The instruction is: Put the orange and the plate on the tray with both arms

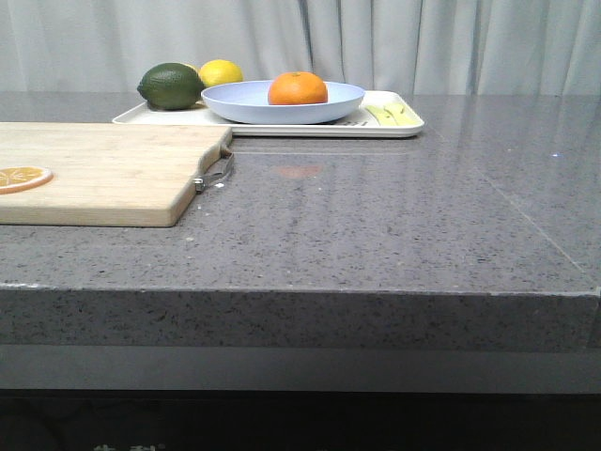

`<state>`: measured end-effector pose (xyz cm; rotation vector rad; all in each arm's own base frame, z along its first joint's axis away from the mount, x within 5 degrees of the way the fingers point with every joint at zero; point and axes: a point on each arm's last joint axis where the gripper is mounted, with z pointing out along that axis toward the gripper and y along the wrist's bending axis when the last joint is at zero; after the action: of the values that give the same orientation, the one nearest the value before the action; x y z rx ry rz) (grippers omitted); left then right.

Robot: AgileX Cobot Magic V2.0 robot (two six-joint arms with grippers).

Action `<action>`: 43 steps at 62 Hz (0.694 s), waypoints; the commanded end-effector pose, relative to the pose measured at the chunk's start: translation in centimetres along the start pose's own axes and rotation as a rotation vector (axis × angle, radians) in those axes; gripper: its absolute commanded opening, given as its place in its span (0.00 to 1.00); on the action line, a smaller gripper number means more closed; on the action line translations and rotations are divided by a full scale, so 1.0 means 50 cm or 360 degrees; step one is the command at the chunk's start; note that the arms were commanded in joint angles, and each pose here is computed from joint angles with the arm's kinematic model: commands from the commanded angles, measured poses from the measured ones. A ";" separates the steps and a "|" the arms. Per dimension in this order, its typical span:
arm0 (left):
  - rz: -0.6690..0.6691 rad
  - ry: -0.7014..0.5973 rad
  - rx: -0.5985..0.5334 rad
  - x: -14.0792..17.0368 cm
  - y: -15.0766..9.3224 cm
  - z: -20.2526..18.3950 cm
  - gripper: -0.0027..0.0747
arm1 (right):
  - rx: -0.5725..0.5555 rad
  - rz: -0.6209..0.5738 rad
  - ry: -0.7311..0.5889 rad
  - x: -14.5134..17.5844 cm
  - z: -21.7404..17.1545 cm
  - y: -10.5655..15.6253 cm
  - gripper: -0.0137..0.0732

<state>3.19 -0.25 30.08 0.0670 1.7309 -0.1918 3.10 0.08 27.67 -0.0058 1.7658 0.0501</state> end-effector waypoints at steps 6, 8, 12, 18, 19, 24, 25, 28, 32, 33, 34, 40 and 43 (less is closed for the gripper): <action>-0.0018 -0.0145 0.0024 -0.028 -0.004 -0.004 0.01 | 0.0008 -0.0025 -0.0156 -0.028 -0.004 0.000 0.03; -0.0018 -0.0145 0.0024 -0.028 -0.004 -0.004 0.01 | 0.0008 -0.0025 -0.0156 -0.028 -0.004 0.000 0.03; -0.0018 -0.0145 0.0024 -0.028 -0.004 -0.004 0.01 | 0.0008 -0.0025 -0.0156 -0.028 -0.004 0.000 0.03; -0.0018 -0.0145 0.0024 -0.028 -0.004 -0.004 0.01 | 0.0008 -0.0025 -0.0156 -0.028 -0.004 0.000 0.03; -0.0018 -0.0145 0.0024 -0.028 -0.004 -0.004 0.01 | 0.0008 -0.0025 -0.0156 -0.028 -0.004 0.000 0.03; -0.0018 -0.0145 0.0024 -0.028 -0.004 -0.004 0.01 | 0.0008 -0.0025 -0.0156 -0.028 -0.004 0.000 0.03; -0.0021 -0.0145 0.0026 -0.028 -0.004 -0.004 0.01 | 0.0008 -0.0025 -0.0156 -0.028 -0.004 0.000 0.03; -0.0021 -0.0174 0.0032 -0.026 -0.004 -0.002 0.01 | 0.0008 -0.0025 -0.0156 -0.028 -0.004 0.000 0.03; -0.0036 -0.0234 0.0012 -0.016 -0.003 -0.002 0.01 | 0.0008 -0.0025 -0.0156 -0.028 -0.004 0.000 0.03; -0.0043 -0.0247 0.0006 -0.013 -0.003 -0.002 0.01 | 0.0008 -0.0025 -0.0156 -0.028 -0.004 0.000 0.03; -0.0047 -0.0260 -0.0003 -0.011 -0.002 -0.002 0.01 | 0.0008 -0.0025 -0.0156 -0.028 -0.004 0.000 0.03; -0.0085 -0.0323 -0.0080 0.015 0.002 -0.002 0.01 | 0.0008 -0.0025 -0.0156 -0.028 -0.004 0.000 0.03; -0.0098 -0.0344 -0.0128 0.031 0.005 -0.002 0.01 | 0.0008 -0.0025 -0.0156 -0.028 -0.004 0.000 0.03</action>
<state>3.05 -0.13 27.89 -0.0252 1.6426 -0.1641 3.11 0.08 27.71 -0.0074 1.7618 0.0488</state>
